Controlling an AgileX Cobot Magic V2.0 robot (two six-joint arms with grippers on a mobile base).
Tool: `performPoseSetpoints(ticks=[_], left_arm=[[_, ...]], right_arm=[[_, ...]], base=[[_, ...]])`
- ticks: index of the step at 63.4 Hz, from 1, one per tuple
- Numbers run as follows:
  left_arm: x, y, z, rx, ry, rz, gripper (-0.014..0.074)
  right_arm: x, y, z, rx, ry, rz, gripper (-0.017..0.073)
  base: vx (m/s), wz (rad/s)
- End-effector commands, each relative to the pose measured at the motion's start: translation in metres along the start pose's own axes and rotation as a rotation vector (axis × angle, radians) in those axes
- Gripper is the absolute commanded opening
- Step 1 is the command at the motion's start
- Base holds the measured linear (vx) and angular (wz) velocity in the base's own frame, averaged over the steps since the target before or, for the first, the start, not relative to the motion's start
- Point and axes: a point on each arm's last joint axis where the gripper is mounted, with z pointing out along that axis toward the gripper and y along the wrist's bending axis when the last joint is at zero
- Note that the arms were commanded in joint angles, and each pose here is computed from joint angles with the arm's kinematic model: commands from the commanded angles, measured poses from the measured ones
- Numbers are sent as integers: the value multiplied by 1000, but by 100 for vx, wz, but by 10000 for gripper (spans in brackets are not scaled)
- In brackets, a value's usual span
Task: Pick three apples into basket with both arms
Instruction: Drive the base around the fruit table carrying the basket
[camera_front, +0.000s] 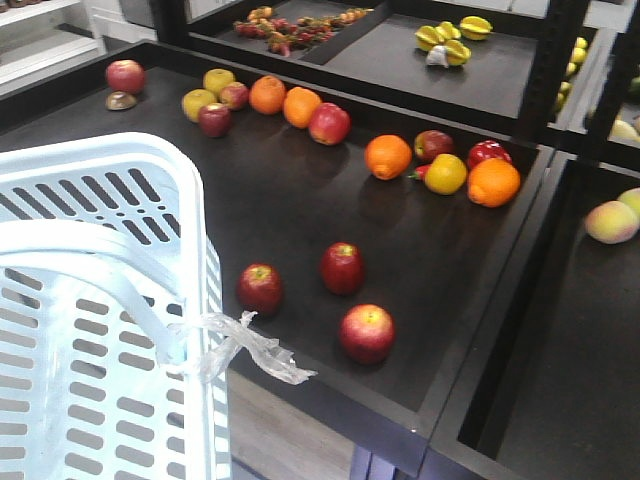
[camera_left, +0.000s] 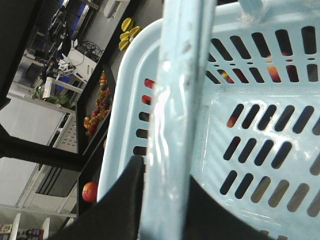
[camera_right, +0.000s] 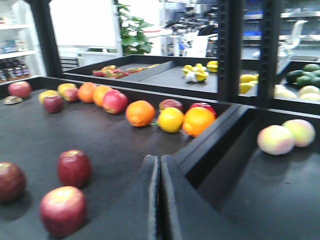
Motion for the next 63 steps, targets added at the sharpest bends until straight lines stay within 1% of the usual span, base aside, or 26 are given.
performPoseSetpoints(ticks=[1, 37, 63], left_arm=[[-10, 13, -6, -94, -86, -17, -7], [-10, 13, -6, -94, -86, -17, -6], [-10, 13, -6, -94, -86, -17, -6]], right_arm=[[-3, 0, 0, -8, -75, -13, -9], [-3, 0, 0, -8, -75, -13, -9], [-3, 0, 0, -8, -75, -13, -9]], base=[[-8, 32], [-7, 35], [-1, 42]])
